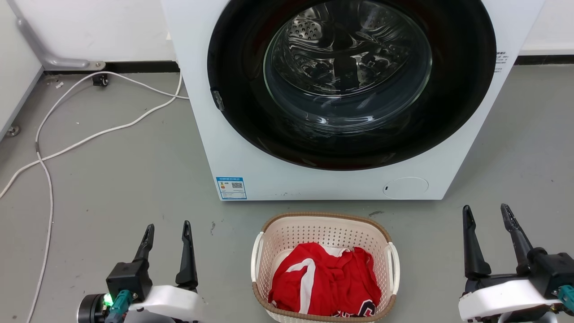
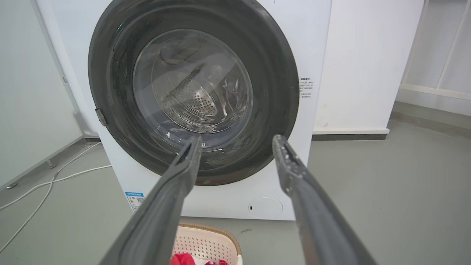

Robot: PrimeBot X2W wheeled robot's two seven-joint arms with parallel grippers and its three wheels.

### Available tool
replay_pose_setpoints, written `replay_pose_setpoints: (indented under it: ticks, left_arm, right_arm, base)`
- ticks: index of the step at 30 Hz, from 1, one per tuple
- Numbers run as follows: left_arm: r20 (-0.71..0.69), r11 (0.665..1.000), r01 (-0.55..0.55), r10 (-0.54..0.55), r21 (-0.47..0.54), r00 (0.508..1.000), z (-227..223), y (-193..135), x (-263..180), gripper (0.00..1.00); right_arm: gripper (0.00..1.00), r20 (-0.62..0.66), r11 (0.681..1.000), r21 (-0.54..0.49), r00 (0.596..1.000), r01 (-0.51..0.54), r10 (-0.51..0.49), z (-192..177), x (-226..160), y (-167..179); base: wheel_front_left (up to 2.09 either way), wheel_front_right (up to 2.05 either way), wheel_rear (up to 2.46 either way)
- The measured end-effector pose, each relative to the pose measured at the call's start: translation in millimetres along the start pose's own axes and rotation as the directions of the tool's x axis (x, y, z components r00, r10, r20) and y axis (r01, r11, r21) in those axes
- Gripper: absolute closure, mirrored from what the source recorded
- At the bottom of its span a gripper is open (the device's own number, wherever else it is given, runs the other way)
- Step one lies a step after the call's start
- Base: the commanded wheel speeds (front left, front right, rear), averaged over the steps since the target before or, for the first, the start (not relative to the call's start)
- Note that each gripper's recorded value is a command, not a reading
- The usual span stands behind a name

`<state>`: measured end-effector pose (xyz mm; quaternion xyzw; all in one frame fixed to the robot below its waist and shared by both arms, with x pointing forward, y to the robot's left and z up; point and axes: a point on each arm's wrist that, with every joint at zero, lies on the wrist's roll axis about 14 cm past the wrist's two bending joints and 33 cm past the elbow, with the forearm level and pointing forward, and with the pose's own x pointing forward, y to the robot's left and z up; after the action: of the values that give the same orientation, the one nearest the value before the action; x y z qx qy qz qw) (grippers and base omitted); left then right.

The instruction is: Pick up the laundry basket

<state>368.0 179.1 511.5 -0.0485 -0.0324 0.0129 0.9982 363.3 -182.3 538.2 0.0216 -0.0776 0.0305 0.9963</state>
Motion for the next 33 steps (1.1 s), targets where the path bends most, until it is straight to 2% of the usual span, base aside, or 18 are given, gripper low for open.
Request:
replay_pose_setpoints:
  ticks: [23,33]
  left_arm:
    - [0.051,0.983,0.021,-0.031,0.184,0.998,6.0,-4.0,-3.7,0.0]
    - [0.05,0.984,0.014,-0.023,0.176,0.998,5.1,-2.6,-4.5,0.0]
  right_arm:
    - [0.0,0.026,0.988,-0.15,0.999,-0.025,0.029,3.9,-3.4,2.3]
    - [0.0,0.026,0.989,-0.143,0.999,-0.024,0.028,3.4,-3.1,2.1]
  base:
    - [0.0,0.0,0.0]
    - [0.0,0.0,0.0]
